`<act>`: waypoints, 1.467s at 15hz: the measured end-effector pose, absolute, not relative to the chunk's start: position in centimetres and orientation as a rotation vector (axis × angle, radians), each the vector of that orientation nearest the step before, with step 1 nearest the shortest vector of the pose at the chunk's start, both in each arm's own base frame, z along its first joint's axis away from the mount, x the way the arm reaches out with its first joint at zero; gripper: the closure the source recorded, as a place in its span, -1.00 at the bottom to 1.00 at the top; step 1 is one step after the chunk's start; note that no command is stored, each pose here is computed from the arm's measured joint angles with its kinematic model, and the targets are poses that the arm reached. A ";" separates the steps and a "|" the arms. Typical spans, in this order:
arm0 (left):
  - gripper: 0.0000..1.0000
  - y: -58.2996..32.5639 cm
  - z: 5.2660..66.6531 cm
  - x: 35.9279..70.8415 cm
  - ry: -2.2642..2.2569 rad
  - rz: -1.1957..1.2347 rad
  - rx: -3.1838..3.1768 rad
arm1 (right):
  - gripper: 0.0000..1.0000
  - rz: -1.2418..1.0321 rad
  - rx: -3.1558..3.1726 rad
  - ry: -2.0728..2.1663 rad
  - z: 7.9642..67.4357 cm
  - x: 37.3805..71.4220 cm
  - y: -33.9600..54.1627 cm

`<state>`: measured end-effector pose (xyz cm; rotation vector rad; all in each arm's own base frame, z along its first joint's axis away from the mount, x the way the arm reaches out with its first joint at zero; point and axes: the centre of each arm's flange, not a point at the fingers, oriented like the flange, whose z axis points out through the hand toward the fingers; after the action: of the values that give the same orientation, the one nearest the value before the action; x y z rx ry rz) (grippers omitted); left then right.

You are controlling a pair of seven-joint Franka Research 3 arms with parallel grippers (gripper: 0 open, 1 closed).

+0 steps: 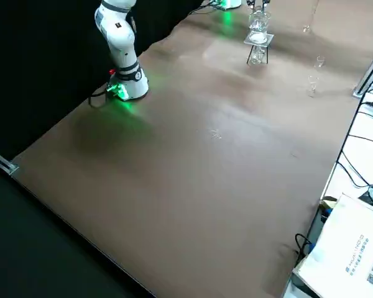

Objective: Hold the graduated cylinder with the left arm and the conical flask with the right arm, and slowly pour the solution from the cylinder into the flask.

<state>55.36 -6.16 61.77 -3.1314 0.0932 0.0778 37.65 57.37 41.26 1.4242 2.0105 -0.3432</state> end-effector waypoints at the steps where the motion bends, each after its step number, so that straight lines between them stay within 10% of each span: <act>1: -1.00 -6.1 61.7 55.4 0.093 0.079 -3.131 | 0.22 -0.342 1.420 2.010 41.3 37.6 57.4; 22: -1.00 -5.4 61.1 55.7 0.074 0.101 -3.168 | 0.22 -0.362 1.336 1.996 40.0 36.3 58.4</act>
<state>55.73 -5.42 61.14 -3.1682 0.0744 0.1011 36.34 58.35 40.00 1.3361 1.9965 -0.3620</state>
